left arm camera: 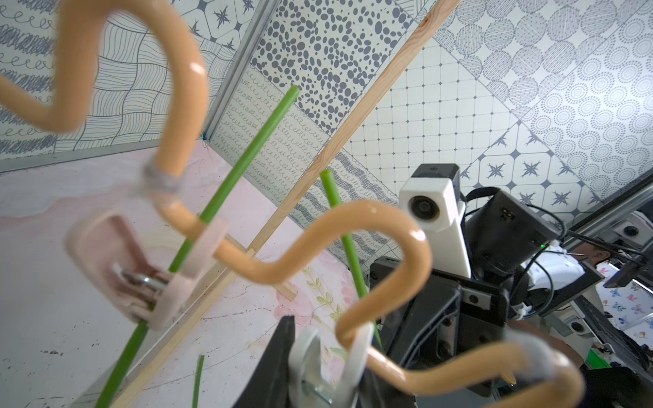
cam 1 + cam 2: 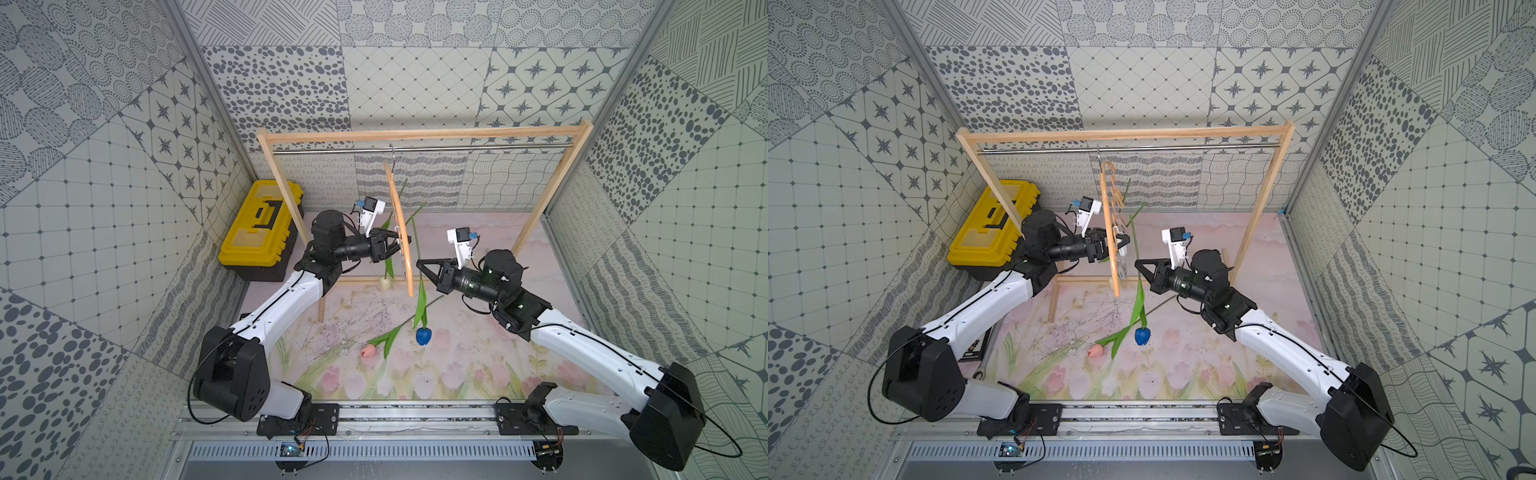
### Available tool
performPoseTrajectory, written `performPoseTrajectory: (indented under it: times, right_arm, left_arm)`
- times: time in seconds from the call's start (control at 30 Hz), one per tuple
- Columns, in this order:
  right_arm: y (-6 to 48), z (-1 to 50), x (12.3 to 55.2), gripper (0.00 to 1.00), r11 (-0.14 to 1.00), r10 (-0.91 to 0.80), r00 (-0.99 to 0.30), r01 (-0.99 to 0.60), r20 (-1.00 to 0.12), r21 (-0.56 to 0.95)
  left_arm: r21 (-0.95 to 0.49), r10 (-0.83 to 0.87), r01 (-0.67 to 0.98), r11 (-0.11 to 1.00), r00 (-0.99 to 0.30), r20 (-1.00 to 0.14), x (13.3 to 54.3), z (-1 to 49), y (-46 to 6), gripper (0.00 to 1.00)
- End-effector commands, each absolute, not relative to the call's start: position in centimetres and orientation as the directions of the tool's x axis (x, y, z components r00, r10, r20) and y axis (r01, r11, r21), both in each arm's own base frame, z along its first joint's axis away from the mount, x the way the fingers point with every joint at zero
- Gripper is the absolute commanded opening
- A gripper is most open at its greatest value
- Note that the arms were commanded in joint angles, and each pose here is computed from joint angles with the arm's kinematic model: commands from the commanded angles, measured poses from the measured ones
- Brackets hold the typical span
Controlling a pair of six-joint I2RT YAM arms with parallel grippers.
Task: Dry the flowers on a clothes hanger
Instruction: Open the clamp at the hanger.
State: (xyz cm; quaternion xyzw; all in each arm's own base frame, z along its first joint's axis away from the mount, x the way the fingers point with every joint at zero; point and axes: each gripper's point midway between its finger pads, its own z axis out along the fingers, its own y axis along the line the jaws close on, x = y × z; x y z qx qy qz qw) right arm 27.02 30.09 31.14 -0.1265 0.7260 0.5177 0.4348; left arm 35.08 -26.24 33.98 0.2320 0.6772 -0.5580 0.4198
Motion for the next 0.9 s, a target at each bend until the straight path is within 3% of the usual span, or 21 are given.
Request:
performPoseTrajectory:
  times: [0.0,0.23,0.87]
  right_arm:
    - [29.0,32.9,27.3,0.0,0.421,0.395,-0.512,-0.637,-0.763,0.646]
    - [28.5,33.1,26.3,0.0,0.412,0.477,-0.45,-0.644,-0.755,0.644]
    - [30.8,32.4,26.4,0.0,0.378,0.455,-0.452,-0.682,-0.767,0.626]
  left_arm:
    - [-0.656,-0.314,0.735,0.172,-0.59,-0.744,35.2,36.2,-26.3,0.0]
    - [-0.733,-0.458,0.664,0.151,-0.61,-0.647,35.6,36.1,-26.0,0.0]
    - [-0.81,-0.552,0.584,0.051,-0.66,-0.511,35.0,35.1,-27.1,0.0]
